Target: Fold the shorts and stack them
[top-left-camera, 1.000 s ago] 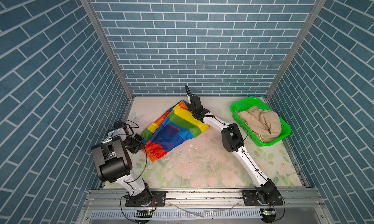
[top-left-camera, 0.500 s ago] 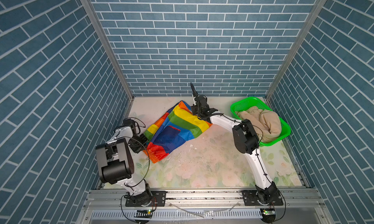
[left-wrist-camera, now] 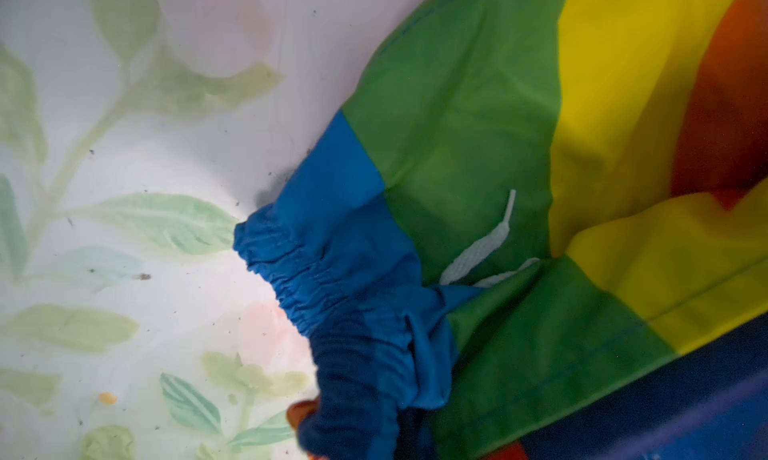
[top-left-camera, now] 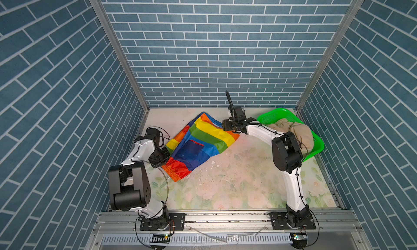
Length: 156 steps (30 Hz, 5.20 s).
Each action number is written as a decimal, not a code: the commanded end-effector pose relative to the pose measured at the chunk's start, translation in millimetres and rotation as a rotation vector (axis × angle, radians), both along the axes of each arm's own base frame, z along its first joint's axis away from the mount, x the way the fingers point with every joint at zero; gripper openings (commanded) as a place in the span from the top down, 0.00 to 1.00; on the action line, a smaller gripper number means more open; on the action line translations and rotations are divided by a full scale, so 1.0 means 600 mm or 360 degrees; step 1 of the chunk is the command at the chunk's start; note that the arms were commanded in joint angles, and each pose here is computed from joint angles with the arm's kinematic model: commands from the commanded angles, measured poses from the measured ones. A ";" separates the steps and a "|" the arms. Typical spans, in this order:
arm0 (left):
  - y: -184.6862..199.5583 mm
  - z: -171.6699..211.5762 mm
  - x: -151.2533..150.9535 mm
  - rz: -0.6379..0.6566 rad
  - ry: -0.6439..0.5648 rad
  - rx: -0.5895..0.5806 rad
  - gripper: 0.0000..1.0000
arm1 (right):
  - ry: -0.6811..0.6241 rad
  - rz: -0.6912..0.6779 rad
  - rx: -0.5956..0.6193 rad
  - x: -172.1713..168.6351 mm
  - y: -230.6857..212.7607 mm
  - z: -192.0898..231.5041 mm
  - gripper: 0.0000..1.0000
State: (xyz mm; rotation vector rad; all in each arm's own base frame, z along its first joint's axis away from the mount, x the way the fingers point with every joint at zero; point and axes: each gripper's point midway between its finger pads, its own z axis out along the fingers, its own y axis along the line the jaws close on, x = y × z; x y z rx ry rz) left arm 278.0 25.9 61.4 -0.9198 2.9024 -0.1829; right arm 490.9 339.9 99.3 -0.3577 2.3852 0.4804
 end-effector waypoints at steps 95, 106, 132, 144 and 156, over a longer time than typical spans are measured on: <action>-0.101 0.079 0.060 -0.0498 -0.0100 0.0060 0.96 | 0.0199 -0.0173 0.0581 -0.116 -0.167 0.102 1.00; -0.121 0.143 0.061 -0.0495 -0.0278 -0.0035 0.96 | -0.0244 -0.0128 0.0539 -0.213 -0.196 0.274 1.00; -0.132 0.214 0.059 -0.0386 -0.0477 -0.0192 0.94 | -0.0766 0.0021 0.0531 -0.179 -0.181 0.495 1.00; -0.100 0.156 0.061 -0.0285 -0.0377 -0.0203 0.94 | -0.0633 -0.0002 0.0322 -0.068 -0.144 0.370 1.00; -0.087 0.078 0.074 -0.0234 -0.0228 -0.0224 0.95 | -0.0662 0.0051 0.0286 0.044 -0.099 0.344 1.00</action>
